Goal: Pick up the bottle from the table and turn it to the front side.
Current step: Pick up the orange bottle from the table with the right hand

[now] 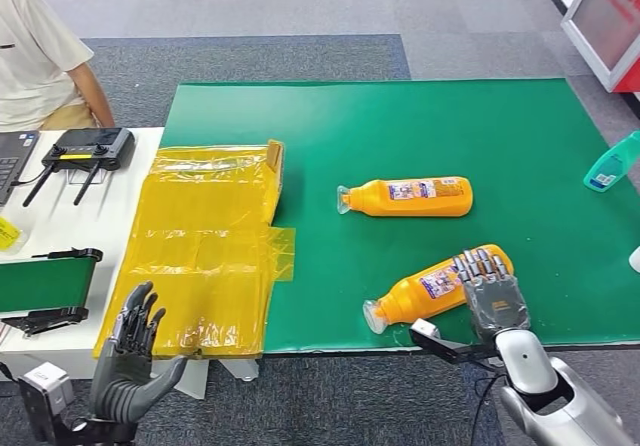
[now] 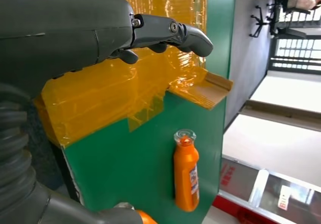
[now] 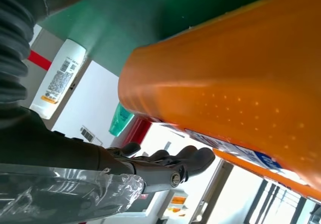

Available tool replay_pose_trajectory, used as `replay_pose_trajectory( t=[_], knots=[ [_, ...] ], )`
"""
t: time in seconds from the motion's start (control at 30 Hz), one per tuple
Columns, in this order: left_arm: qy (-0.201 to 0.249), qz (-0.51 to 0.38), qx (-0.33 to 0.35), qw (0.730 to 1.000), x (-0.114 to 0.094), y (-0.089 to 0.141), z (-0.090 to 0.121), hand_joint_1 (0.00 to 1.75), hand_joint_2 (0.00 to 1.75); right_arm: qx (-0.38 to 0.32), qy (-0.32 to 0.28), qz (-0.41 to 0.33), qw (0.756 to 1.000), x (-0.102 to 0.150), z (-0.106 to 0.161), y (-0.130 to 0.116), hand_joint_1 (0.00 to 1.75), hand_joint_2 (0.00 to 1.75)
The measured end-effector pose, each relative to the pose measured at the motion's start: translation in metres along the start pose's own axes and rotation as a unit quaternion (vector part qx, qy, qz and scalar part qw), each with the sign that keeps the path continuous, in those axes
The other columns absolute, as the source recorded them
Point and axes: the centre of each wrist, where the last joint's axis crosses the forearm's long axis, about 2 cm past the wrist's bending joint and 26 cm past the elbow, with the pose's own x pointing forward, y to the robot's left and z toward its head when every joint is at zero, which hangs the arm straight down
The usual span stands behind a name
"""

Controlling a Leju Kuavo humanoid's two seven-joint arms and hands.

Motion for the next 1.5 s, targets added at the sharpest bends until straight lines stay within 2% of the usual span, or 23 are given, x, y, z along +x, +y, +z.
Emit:
replay_pose_trajectory(
  t=[0.53,0.93,1.5],
  knots=[
    [0.039,0.010,0.002,0.999,-0.012,-0.005,0.008,0.00,1.75,-0.007,0.001,0.004,1.000,0.006,-0.002,0.001,0.00,1.75],
    [0.068,0.021,-0.007,0.997,-0.025,-0.013,0.019,0.00,1.75,-0.002,-0.009,0.001,1.000,0.001,0.007,0.012,0.00,1.75],
    [0.085,0.065,-0.061,0.992,-0.037,-0.049,0.019,0.00,1.75,-0.002,-0.012,0.002,1.000,-0.008,-0.001,0.011,0.00,1.75]
  ],
)
